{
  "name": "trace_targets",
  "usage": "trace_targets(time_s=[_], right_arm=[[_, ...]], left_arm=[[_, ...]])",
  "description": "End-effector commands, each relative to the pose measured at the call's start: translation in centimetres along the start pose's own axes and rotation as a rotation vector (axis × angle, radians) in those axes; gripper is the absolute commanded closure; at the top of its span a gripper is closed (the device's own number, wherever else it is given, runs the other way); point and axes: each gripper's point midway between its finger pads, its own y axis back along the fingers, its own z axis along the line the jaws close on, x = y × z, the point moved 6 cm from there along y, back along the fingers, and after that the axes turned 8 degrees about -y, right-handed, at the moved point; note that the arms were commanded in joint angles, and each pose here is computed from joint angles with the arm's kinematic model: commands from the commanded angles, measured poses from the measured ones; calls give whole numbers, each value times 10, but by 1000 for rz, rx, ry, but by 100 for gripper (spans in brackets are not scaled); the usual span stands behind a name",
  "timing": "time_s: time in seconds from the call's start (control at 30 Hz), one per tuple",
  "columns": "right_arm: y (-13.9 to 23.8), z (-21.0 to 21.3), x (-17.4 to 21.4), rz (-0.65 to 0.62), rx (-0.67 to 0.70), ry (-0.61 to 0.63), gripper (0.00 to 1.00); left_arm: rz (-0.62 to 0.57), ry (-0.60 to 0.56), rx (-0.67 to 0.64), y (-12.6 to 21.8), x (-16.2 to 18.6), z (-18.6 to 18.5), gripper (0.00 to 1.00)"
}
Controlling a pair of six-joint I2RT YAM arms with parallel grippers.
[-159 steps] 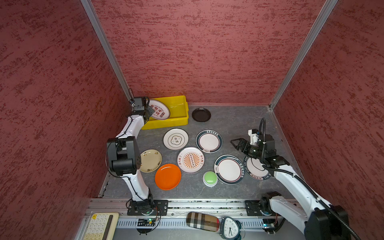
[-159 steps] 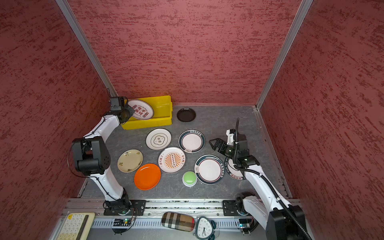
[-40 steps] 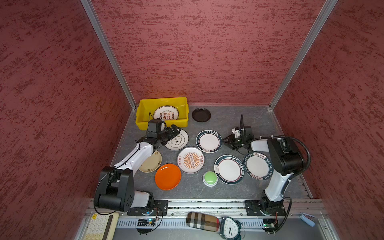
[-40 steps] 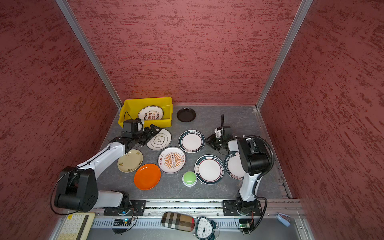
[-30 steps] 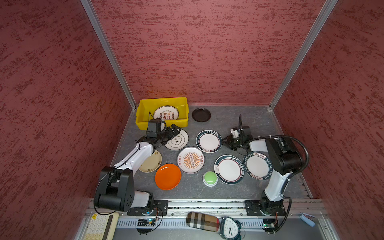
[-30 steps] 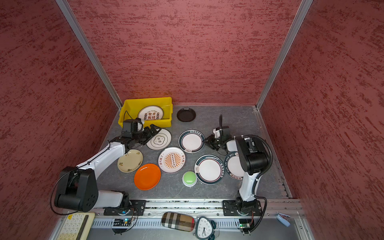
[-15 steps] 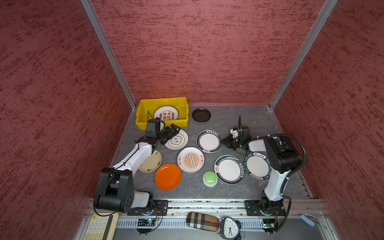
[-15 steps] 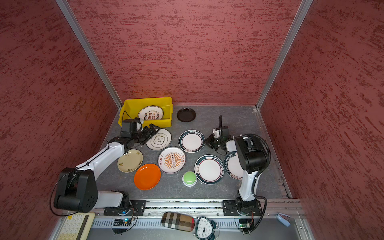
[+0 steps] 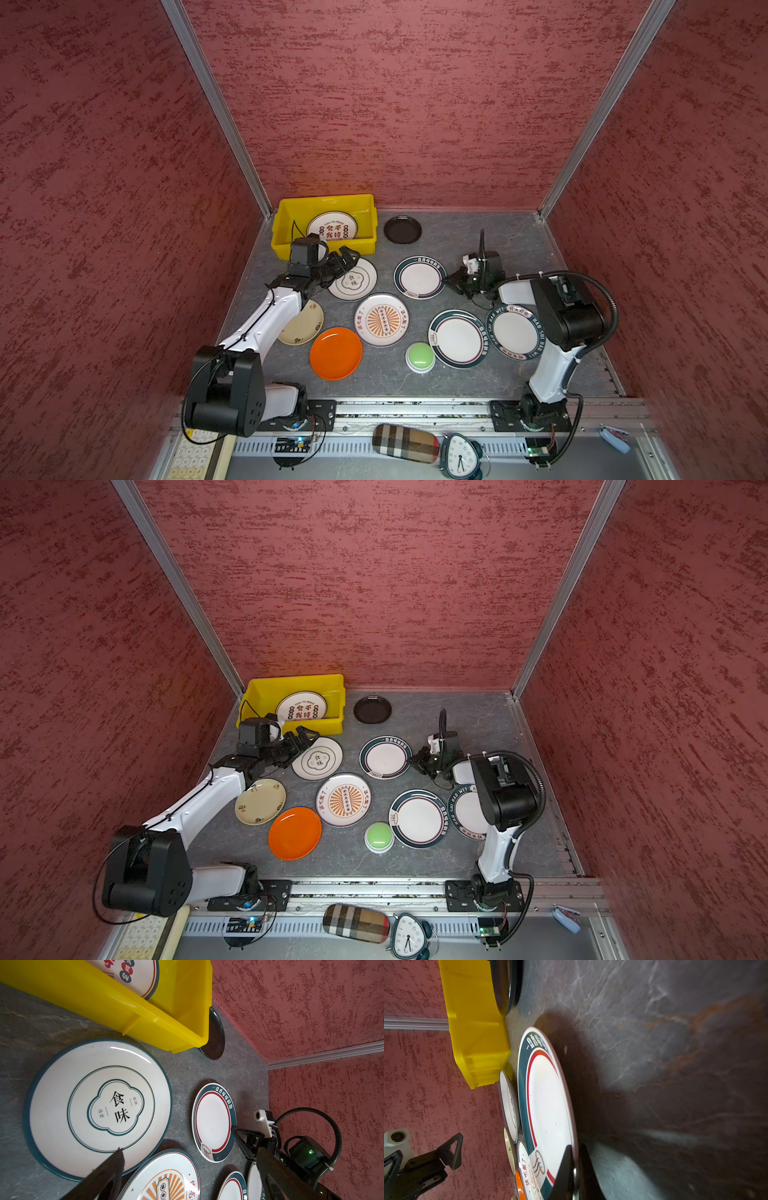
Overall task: Place the plates into the plastic bin on the countertop
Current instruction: 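Tilt the green-rimmed plate upright with the right gripper while the left gripper approaches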
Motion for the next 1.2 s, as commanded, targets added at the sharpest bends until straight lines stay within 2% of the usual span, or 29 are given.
trace_targets(time_s=[0.0,0.43,0.83,0.93,1.07,1.17], right_arm=[[12,28,-3,-38,-66,33,100],[48,74,2,-102,-196,53,100],[66,85,15,-90,-249,77,100],[71,88,19,-93,-260,116,100],[79,92,23,-113,-282,161,100],[81,95,24,-103,-299,178,100]], left_arm=[[-18,-6,17,8,-5,-6,1],[16,-11,94,1,2,-29,1],[144,-73,189,-43,26,-74,0],[176,-71,262,-50,26,-86,7],[190,-68,269,-59,25,-90,15],[194,-71,278,-64,24,-94,31]])
